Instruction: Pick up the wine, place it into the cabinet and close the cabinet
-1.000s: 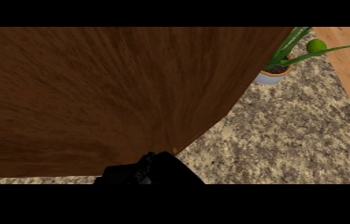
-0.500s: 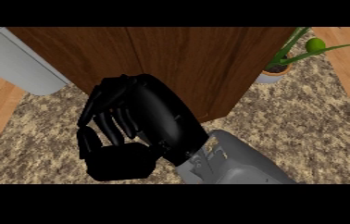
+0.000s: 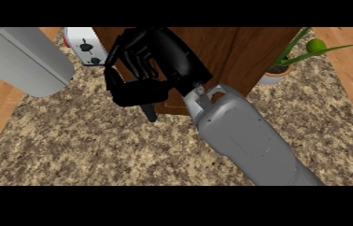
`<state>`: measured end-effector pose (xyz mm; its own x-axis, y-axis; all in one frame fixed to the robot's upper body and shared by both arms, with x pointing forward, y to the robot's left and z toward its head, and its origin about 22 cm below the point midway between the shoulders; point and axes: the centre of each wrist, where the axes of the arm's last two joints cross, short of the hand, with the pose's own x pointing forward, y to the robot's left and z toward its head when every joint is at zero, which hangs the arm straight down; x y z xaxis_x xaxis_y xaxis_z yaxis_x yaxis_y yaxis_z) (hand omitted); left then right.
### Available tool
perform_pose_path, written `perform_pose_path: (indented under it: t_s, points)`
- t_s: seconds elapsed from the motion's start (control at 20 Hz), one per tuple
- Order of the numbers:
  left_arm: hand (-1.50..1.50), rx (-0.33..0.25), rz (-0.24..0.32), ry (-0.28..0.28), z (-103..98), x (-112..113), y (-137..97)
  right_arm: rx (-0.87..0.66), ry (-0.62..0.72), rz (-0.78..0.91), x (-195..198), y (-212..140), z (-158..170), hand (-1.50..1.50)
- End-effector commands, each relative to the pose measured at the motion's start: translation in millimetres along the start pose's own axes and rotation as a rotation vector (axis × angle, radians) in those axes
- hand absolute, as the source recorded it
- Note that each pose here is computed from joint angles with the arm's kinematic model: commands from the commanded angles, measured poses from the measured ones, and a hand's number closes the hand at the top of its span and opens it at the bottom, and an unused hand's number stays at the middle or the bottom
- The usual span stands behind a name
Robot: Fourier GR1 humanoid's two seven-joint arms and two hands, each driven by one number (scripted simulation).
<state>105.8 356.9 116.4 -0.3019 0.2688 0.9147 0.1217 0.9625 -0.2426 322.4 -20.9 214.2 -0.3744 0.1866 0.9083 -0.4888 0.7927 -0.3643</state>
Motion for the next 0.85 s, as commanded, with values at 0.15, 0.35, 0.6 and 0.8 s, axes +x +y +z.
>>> perform_pose_path:
  t_s: [0.15,0.35,0.6,0.8]
  points:
    - [-1.5,-0.021,0.013,0.02,-12.4,-13.4,-33.3,-0.086,0.028,0.037,-31.5,-60.2,-14.0,1.5]
    - [-1.5,-0.017,0.021,0.025,-20.1,-24.4,-31.5,-0.087,0.04,0.074,-49.7,-61.0,-14.8,1.5]
    - [-1.5,0.014,0.014,0.006,-30.8,-37.9,-32.6,-0.099,0.025,0.082,-43.8,-83.4,-13.1,1.5]
    - [-1.5,0.03,0.004,0.001,-37.7,-46.9,-31.6,-0.094,0.032,0.084,-46.0,-88.4,-12.6,1.5]
